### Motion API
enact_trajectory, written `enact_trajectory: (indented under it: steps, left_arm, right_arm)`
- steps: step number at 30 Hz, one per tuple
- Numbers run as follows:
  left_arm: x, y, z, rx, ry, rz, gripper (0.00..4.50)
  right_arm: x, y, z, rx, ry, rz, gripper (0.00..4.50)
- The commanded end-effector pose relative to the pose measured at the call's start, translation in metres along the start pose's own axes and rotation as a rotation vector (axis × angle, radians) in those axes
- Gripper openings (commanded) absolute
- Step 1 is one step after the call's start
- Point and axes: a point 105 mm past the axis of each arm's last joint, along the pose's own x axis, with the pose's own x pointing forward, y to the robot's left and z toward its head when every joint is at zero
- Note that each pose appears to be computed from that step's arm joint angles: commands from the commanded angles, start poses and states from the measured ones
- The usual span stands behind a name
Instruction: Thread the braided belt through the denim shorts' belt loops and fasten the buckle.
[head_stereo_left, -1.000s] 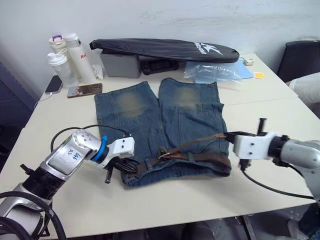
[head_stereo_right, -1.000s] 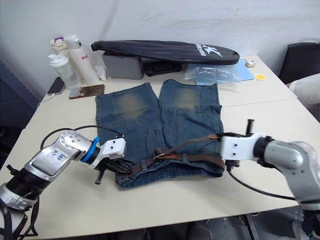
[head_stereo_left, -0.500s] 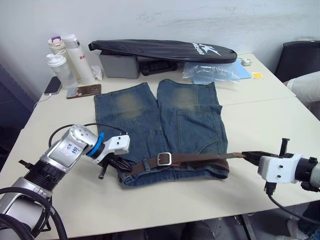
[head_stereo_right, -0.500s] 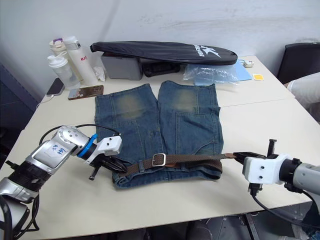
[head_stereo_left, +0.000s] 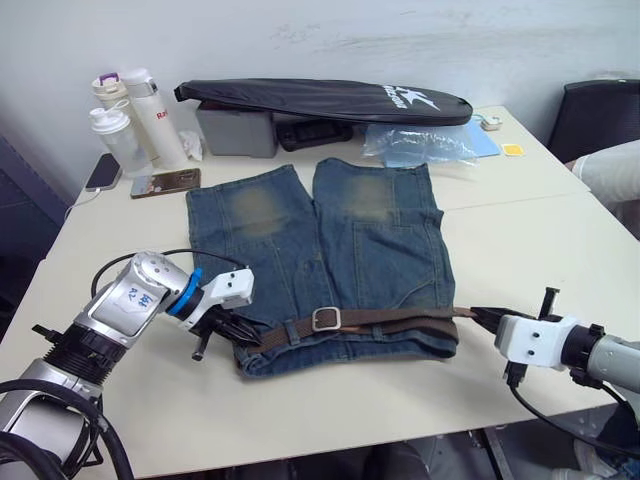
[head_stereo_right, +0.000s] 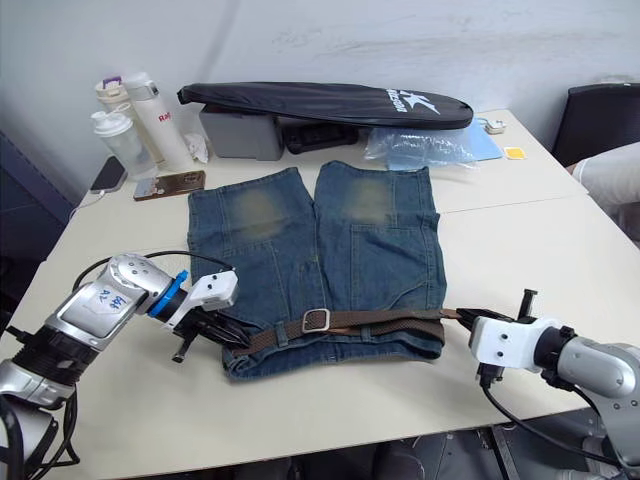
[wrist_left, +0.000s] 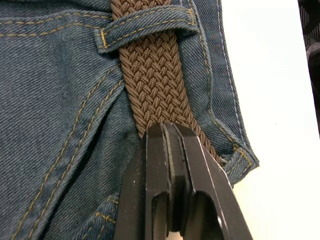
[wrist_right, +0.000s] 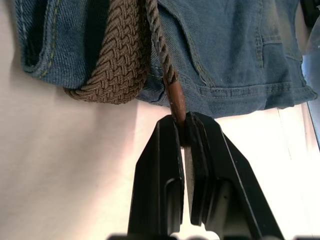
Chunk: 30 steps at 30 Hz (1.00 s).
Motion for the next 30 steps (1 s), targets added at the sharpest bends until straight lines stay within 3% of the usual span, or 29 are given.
enact_trajectory:
  steps: [1,5,6,12,15,18,20,21,26,30]
  left_arm:
    - [-0.003,-0.002,-0.014,-0.039,0.032,0.017,0.0]
    - [-0.008,-0.009,-0.004,-0.046,-0.037,0.0,0.0]
    - [-0.011,-0.009,0.001,-0.049,-0.07,0.003,0.0]
    - [-0.041,-0.016,0.034,-0.115,-0.285,-0.002,0.0]
    - [-0.064,-0.017,0.04,-0.169,-0.333,0.018,0.0]
    - [-0.083,-0.018,0.04,-0.182,-0.368,0.083,0.0]
    - [-0.088,-0.021,0.034,-0.209,-0.386,0.107,0.67]
    - [-0.089,-0.022,0.033,-0.222,-0.393,0.112,0.78]
    - [-0.08,-0.018,0.002,-0.271,-0.447,0.302,2.9]
    - [-0.071,-0.028,-0.005,-0.244,-0.527,0.408,4.28]
  right_arm:
    - [-0.01,-0.015,0.01,0.085,-0.063,-0.071,1.86]
    - [-0.026,-0.031,0.016,0.195,-0.102,-0.105,3.63]
    - [-0.032,-0.035,0.011,0.216,-0.09,-0.113,4.26]
    - [-0.051,-0.047,-0.005,0.504,-0.095,-0.143,4.41]
    - [-0.049,-0.034,0.016,0.783,-0.189,0.005,4.41]
    - [-0.044,-0.022,0.024,0.852,-0.195,0.099,4.41]
    - [-0.042,-0.015,0.017,0.844,-0.159,0.102,4.5]
    - [-0.041,-0.013,0.015,0.841,-0.146,0.102,4.5]
    - [-0.032,-0.018,0.006,1.02,-0.215,-0.048,4.5]
    - [-0.025,-0.019,0.003,0.99,-0.22,-0.111,4.5]
